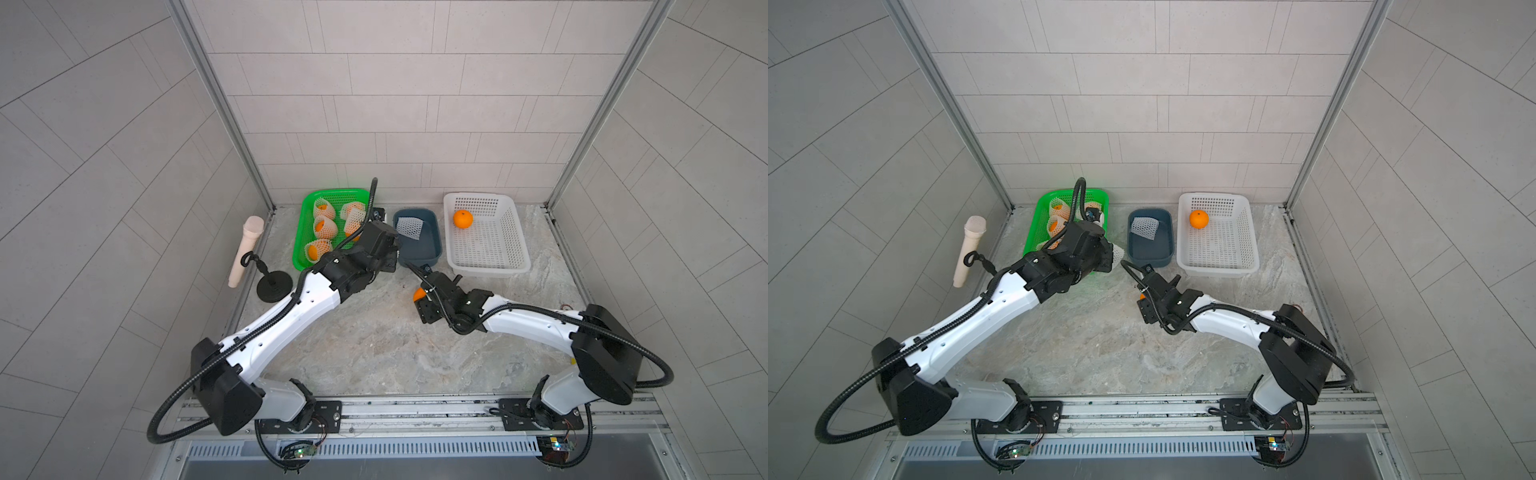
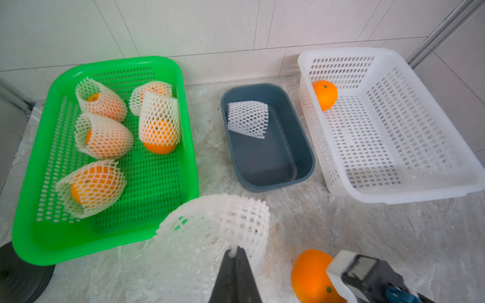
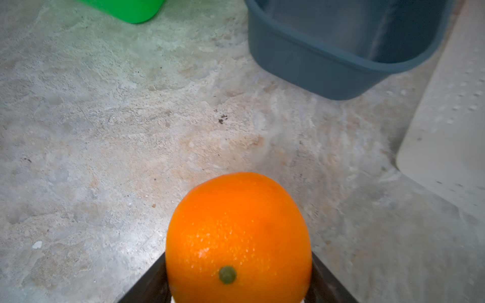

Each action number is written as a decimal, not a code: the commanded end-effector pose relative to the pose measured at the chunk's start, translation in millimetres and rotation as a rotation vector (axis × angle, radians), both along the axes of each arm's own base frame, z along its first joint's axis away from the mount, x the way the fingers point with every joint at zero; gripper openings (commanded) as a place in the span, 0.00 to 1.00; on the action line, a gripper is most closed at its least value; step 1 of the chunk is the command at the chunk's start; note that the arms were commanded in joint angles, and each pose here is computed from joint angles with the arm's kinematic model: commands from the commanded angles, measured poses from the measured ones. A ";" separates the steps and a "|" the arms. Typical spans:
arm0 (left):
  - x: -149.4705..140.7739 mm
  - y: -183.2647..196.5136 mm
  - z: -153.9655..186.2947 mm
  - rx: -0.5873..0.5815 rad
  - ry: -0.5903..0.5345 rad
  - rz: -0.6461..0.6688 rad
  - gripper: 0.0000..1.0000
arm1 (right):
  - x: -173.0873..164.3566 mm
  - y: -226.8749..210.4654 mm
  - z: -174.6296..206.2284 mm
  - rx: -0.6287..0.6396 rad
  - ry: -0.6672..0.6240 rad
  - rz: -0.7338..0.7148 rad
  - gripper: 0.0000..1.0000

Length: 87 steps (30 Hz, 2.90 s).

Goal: Remove foam nets from oranges
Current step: Pick up the orange from the center of the board, then place the foam net into the storage box, then place the orange in the basket.

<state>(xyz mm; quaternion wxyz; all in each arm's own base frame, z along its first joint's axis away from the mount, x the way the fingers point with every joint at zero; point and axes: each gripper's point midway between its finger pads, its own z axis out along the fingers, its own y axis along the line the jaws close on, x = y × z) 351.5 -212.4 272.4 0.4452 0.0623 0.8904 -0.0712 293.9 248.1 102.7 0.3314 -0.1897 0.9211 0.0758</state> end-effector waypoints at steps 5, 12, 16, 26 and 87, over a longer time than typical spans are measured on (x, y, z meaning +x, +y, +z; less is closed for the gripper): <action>40.1 -43.1 4.1 -0.068 -0.021 -0.054 0.03 | -12.9 -73.7 20.5 -0.025 0.008 -0.139 0.69; 80.6 -80.2 -9.8 -0.218 -0.002 -0.065 0.03 | -28.7 -123.7 39.6 0.004 -0.020 -0.237 0.69; 107.2 -90.0 -29.2 -0.338 0.027 -0.055 0.02 | -34.9 -132.0 42.6 0.016 -0.041 -0.245 0.69; 171.8 -85.0 -105.4 -0.626 0.139 -0.008 0.00 | -36.5 -132.5 40.0 0.028 -0.034 -0.243 0.69; 170.5 -86.7 -184.1 0.032 0.330 0.005 0.47 | -34.3 -140.2 34.1 0.048 -0.027 -0.266 0.70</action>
